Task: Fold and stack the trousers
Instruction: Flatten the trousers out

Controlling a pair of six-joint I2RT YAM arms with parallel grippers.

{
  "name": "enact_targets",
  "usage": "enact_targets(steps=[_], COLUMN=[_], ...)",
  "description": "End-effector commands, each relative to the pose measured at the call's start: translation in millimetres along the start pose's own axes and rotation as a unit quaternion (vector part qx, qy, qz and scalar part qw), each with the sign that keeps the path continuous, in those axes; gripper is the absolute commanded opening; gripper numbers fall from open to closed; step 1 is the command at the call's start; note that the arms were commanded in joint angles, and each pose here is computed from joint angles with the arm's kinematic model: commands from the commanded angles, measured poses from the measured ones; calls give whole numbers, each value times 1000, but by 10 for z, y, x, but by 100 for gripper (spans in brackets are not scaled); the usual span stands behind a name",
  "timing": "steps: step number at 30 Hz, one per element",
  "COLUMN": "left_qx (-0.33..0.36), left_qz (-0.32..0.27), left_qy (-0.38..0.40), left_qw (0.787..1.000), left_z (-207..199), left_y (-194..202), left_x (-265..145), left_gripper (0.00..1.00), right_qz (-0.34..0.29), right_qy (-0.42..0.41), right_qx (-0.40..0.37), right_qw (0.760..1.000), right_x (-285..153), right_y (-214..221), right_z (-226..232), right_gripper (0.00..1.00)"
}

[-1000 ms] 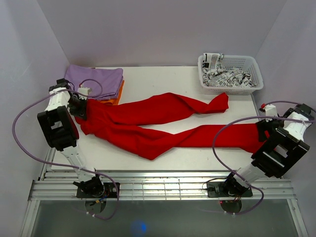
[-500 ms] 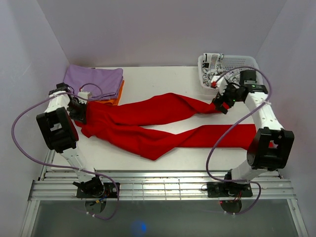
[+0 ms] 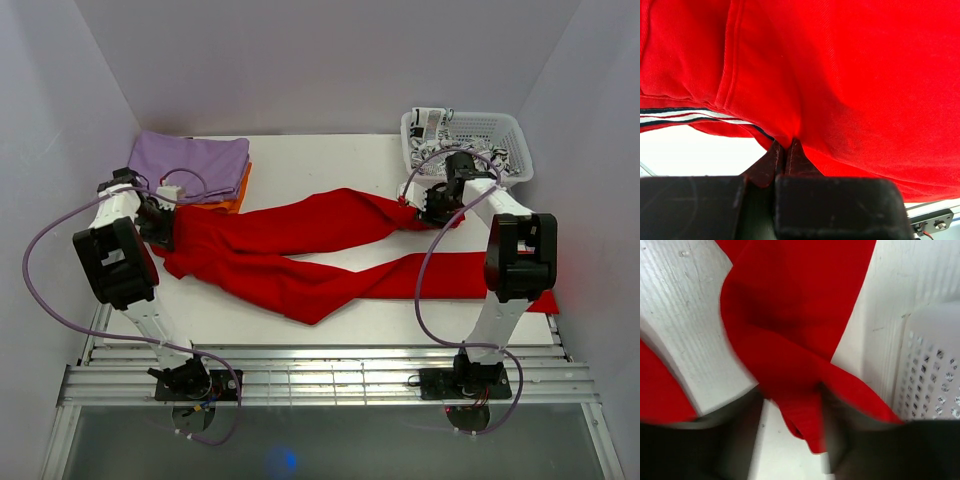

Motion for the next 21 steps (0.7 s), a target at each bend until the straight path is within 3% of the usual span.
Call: enact_targets(steps=[1,4,9,15,21], left_qx=[2,-2,-12,2,60], left_qz=[-37,-54,-94,-209,-365], left_qy=[-7,-18,-38,-99,-160], left_qw=[999,998,995,973,915], left_z=[5,85,218,413,354], left_y=[-124,-129,-107,-59,-27], left_x=[-236,-296,-404,-784,-1393], left_gripper=[0,0,0,0,0], right_qz=[23,34,67,123,144], right_qy=[29,53,85,137,186], right_qx=[-36,-35,-20,45,75], right_qw=[999,997,994,982,969], right_x=[-79,-343,-854,-1743,-2447], right_y=[14,7,206,612,737], right_z=[-265,-287,-101,158,513], right_gripper=[37,8,8,8,8])
Point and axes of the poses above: each gripper's point midway between its finger pads, its own x axis out along the fingers, its own z axis along the line the jaws close on, y = z × x, the point moved 1 cm from there along -x, back along the fingers, and after that the axes turned 12 degrees about -x, right-handed, at the moved point
